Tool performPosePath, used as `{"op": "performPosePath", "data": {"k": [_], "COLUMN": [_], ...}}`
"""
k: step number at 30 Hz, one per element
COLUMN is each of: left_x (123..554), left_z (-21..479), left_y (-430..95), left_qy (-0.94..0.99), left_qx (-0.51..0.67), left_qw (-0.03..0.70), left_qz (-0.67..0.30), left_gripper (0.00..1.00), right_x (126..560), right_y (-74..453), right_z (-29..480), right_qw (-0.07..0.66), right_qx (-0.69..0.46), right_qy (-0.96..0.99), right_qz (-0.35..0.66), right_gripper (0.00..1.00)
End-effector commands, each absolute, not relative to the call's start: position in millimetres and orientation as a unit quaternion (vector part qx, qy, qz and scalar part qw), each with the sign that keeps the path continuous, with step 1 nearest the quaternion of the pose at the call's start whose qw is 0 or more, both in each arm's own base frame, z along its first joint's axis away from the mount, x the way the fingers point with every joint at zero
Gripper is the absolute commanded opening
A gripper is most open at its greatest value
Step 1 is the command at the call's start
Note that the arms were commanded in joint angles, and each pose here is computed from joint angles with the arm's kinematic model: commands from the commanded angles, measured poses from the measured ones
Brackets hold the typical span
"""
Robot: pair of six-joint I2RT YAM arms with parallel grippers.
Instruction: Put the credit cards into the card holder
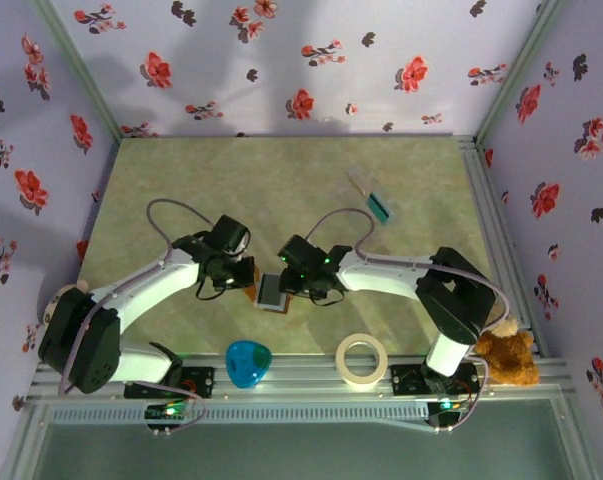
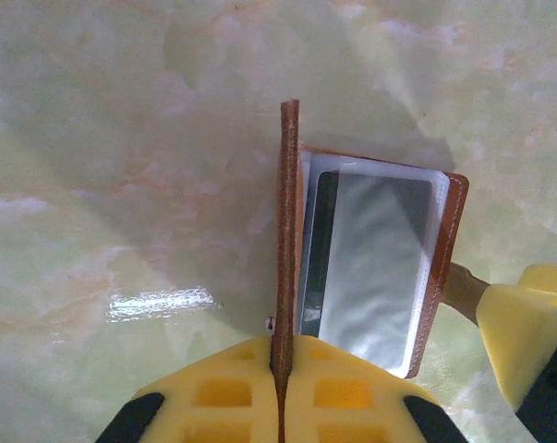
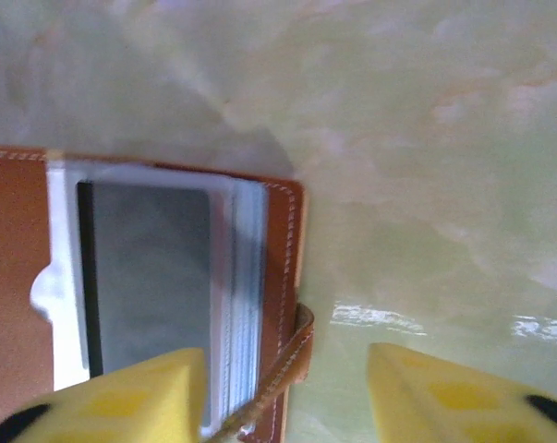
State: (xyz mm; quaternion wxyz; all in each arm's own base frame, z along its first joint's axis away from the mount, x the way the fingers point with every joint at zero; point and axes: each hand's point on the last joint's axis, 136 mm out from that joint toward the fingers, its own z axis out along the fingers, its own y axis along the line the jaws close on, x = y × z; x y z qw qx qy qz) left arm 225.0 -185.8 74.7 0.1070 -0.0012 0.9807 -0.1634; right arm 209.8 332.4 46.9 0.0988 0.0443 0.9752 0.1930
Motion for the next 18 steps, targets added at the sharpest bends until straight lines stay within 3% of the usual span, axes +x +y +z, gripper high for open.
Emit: {"op": "performPosePath", "data": {"k": [1,3,6,13,18], "left_x": [222.7,221.0,220.1,219.1,218.4], "left_z": [74.8,73.1,71.8,91.1,95.2], "left_y": [-184.6,-184.6,-185.8,-246.8,-280.7], "left_qy": [0.980,0.980,0.980,0.941,0.910], "left_qx": [-0.008,-0.010,-0.008,0.029,0.048], "left_qw": [0.101,0.096,0.088,0.073,0.056], "left_qz": [-0.172,-0.173,-0.175,-0.330,-0.407], "left_gripper": [0.00,0.01,0.07,0.28,0.37], "right_x": [217.2,218.3,216.3,214.0,224.9], "right_y": [328.5,325.9,323.0,333.6,332.2], "right_z": [52.2,56.1,55.6,53.2,63.9], "right_qw": [0.117,0.126,0.126,0.105,0.110], "right_qx": [0.044,0.041,0.033,-0.006,-0.034], "right_qy": [0.978,0.977,0.978,0.972,0.958], "right_qz": [0.169,0.167,0.165,0.209,0.264], "right_gripper": [0.32,0.11,0.04,0.00,0.00]}}
